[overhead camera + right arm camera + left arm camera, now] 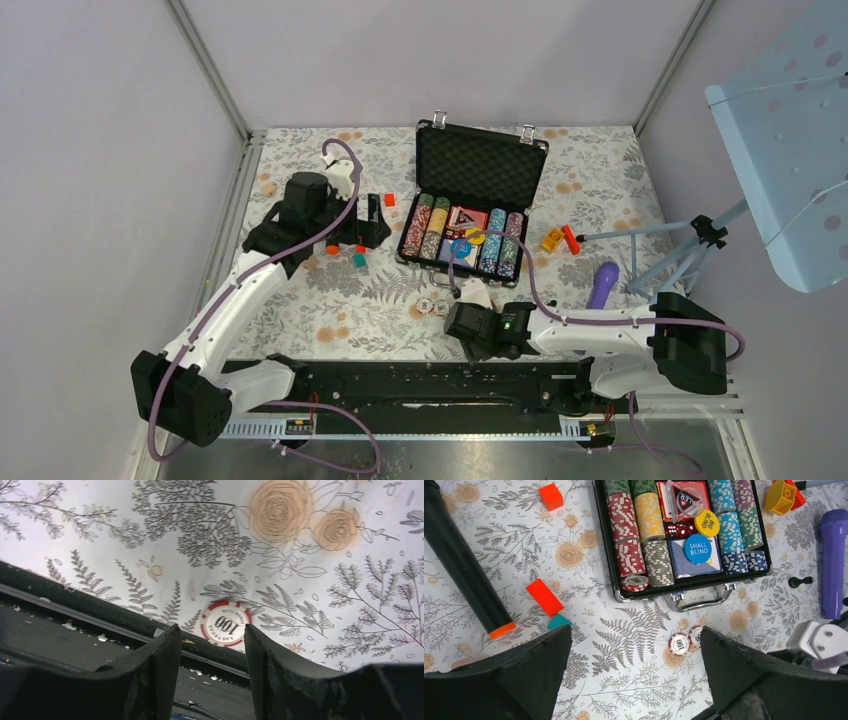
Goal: Pack up texas hold em set
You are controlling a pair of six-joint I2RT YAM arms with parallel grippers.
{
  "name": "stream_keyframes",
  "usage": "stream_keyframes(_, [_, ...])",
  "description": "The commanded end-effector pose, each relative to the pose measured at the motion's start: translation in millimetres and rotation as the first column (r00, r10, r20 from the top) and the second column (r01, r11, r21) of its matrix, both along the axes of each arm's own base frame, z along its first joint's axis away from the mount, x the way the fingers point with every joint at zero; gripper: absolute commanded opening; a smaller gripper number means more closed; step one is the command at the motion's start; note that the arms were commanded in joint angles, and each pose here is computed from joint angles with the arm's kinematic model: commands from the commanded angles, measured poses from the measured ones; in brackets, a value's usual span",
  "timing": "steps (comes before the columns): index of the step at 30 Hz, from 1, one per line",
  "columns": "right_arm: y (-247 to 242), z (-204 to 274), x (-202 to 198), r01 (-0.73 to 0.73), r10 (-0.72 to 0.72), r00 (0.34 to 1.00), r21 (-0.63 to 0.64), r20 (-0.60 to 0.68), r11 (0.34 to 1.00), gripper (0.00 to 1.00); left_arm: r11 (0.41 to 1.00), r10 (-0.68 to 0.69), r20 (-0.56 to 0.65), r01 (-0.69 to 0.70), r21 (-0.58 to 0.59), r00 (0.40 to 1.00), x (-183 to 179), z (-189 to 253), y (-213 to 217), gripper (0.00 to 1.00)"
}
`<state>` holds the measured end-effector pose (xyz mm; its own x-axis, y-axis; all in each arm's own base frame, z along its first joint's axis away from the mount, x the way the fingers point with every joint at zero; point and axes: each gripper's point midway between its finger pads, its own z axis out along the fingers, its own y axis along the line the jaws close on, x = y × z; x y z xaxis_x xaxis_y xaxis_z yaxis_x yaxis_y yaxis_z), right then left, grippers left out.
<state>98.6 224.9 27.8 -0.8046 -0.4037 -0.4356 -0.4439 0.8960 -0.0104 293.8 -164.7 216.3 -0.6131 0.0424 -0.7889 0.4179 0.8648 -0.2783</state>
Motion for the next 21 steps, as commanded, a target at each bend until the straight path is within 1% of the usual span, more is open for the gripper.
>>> stream_keyframes(1, [-14.1,3.3,8.6,0.059,-0.059,0.998,0.001,0.015,0.998,0.57,0.998,-0.041,0.032,0.043,-0.053,0.999,4.3,11.6,-10.3,0.99])
stream_keyframes(7, [-14.3,-5.2,5.2,0.06,-0.06,0.998,-0.025,-0.026,0.998,0.59,0.997,-0.041,0.029,0.042,-0.057,0.999,4.9,10.8,-9.9,0.99])
stream_keyframes(13, [-16.7,-17.8,-1.7,0.079,-0.082,0.994,-0.044,-0.074,0.996,0.64,0.997,-0.05,0.025,0.051,-0.066,0.998,5.1,10.2,-11.4,0.99])
stream_keyframes(17, [-20.3,-24.0,-5.0,0.089,-0.093,0.991,-0.046,-0.095,0.995,0.64,0.995,-0.056,0.025,0.058,-0.08,0.998,4.5,10.0,-12.7,0.99])
stream_keyframes(21, [-21.2,-27.3,-6.4,0.092,-0.096,0.989,-0.045,-0.109,0.995,0.59,0.994,-0.05,0.03,0.053,-0.094,0.998,4.5,11.5,-12.7,0.99])
